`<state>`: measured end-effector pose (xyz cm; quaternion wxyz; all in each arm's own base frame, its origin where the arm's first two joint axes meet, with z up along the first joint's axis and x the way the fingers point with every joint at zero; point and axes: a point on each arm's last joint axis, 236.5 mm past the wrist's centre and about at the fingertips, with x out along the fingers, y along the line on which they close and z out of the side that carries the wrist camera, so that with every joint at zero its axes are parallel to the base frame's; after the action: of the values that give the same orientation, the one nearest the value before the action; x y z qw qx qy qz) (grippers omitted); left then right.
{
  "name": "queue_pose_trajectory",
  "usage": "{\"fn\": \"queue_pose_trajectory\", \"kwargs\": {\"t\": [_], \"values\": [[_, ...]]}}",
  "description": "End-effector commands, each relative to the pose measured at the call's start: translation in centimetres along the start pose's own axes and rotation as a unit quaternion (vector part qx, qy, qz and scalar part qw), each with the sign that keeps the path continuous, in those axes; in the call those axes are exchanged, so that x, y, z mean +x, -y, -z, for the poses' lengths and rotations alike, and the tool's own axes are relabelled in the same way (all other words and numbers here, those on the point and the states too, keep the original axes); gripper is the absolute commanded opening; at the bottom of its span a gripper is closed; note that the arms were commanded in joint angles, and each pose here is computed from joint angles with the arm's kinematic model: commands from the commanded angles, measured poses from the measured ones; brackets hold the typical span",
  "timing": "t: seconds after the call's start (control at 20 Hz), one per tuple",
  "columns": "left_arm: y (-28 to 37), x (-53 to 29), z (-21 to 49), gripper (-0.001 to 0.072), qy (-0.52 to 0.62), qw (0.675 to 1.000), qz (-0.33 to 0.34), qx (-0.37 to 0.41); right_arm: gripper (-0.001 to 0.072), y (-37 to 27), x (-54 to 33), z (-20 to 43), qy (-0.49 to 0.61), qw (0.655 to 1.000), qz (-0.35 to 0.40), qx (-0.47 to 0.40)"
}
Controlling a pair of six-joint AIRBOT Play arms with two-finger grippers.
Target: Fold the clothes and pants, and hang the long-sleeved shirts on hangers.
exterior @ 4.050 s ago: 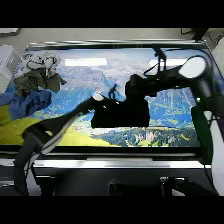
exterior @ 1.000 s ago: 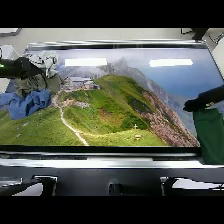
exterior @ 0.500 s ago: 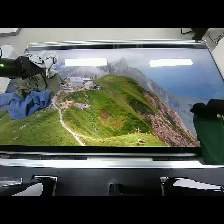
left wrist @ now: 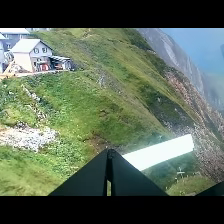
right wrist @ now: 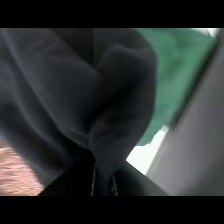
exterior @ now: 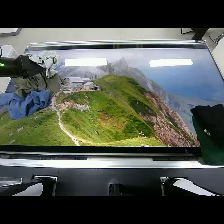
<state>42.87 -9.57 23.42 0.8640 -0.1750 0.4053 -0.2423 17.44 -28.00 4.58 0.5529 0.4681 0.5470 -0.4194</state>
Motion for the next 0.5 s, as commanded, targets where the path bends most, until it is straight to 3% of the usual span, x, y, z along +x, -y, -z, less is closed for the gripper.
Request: {"fn": "queue_pose_trajectory", "kwargs": {"t": [0.0,0.25,0.3,0.4,0.45], "values": [[0.8,0.1,0.0,0.0032,0.0,1.0,0.011,0.0,0.0041,3.4,4.2,2.5,-0.029,0.998,0.057,-0.001],[0.9,0.1,0.0,0.0032,0.0,1.0,0.014,0.0,0.0046,4.1,4.9,1.9,-0.015,0.997,0.072,-0.015],[1.0,0.1,0.0,0.0032,0.0,1.0,0.015,0.0,0.0133,3.7,5.1,2.2,-0.019,0.998,0.062,-0.011],[1.1,0.2,0.0,0.0032,-0.001,1.0,0.016,0.001,0.0627,2.6,5.3,2.6,-0.028,0.999,0.039,-0.018],[1.2,0.2,0.0,0.0032,0.0,1.0,0.017,0.0,0.0709,1.9,5.1,2.5,-0.026,0.999,0.022,-0.037]]}}
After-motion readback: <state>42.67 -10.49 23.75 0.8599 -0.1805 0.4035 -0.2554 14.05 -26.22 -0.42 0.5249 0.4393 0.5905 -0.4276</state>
